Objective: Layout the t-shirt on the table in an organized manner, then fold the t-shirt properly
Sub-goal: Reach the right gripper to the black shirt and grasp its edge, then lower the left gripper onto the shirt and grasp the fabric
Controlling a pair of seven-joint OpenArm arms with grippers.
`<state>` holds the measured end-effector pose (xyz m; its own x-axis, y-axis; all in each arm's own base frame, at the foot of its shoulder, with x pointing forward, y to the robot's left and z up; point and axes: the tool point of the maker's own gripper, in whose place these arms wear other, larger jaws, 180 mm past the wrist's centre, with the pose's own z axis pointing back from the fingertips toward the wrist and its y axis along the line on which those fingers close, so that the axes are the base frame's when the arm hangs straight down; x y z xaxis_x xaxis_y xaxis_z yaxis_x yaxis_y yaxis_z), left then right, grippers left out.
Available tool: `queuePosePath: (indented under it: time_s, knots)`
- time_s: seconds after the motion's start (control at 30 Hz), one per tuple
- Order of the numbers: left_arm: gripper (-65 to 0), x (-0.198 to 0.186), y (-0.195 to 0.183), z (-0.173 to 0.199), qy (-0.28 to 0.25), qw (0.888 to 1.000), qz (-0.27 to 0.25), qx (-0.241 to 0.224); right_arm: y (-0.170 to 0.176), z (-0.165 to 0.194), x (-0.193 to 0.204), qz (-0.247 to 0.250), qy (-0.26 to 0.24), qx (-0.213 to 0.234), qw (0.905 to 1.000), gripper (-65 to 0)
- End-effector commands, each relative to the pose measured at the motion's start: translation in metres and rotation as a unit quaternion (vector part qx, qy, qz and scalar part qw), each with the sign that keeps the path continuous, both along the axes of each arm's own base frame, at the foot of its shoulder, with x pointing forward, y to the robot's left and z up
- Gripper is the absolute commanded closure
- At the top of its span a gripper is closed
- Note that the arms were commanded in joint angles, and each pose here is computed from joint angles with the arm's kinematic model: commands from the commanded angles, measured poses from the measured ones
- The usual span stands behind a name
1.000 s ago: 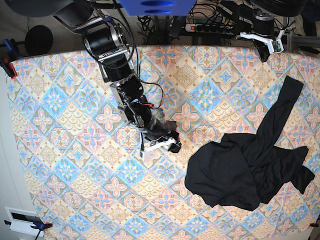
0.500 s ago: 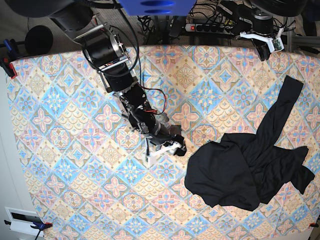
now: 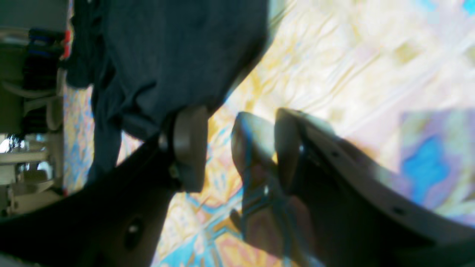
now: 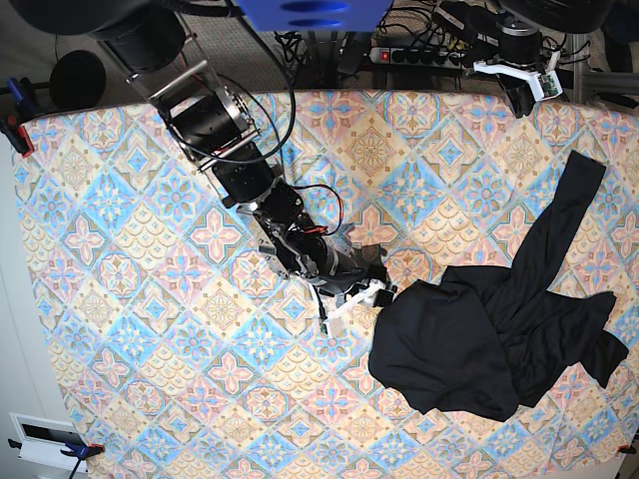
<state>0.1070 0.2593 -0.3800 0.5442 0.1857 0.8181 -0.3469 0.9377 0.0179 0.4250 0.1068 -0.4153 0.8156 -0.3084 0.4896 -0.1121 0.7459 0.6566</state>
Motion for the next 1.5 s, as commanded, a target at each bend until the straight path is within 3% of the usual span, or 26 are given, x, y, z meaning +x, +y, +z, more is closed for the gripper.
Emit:
queuePosePath:
  time_s: [0.0, 0.1, 0.23, 0.43, 0.7, 0.87, 1.03, 1.13, 1.3, 1.47]
  knots:
    - [-8.2, -0.001, 0.001, 0.007, -0.012, 1.000, 0.003, 0.006, 0.003, 0.010, 0.008, 0.000, -0.011, -0.001, 0.9999, -28.4]
    - [-8.2, -0.002, -0.001, 0.006, -0.012, 1.000, 0.009, 0.002, 0.003, 0.011, 0.010, 0.000, -0.013, -0.001, 0.9999, -28.4]
    - [-8.2, -0.008, -0.006, -0.004, 0.018, 1.000, 0.016, -0.016, 0.004, 0.041, 0.034, -0.001, -0.050, 0.001, 0.9987, -28.4]
    - [-8.2, -0.002, -0.009, -0.011, 0.030, 0.999, 0.018, -0.029, -0.005, 0.060, 0.054, -0.048, -0.106, 0.015, 0.9931, -28.4]
    - [-8.2, 0.017, -0.010, -0.006, 0.005, 0.999, 0.021, -0.032, -0.005, 0.061, 0.055, -0.049, -0.110, 0.013, 0.9926, -28.3]
    - [-8.2, 0.038, 0.031, 0.005, -0.012, 0.996, 0.090, -0.023, -0.005, 0.061, 0.055, -0.049, -0.110, 0.014, 0.9926, -28.3]
    - [-9.8, 0.066, 0.077, 0.007, 0.016, 0.982, 0.173, -0.074, -0.001, 0.055, 0.047, -0.032, -0.089, 0.012, 0.9955, -28.3]
    - [-13.8, 0.083, 0.101, 0.014, 0.021, 0.972, 0.211, -0.103, 0.000, 0.054, 0.047, -0.031, -0.087, 0.012, 0.9957, -28.3]
    - [-25.8, 0.131, 0.089, 0.031, 0.033, 0.976, 0.171, -0.131, 0.000, 0.053, 0.046, -0.029, -0.084, 0.011, 0.9959, -28.3]
    - [-32.4, 0.199, 0.038, 0.054, 0.051, 0.995, 0.020, -0.084, 0.000, 0.052, 0.045, -0.028, -0.084, 0.011, 0.9960, -28.3]
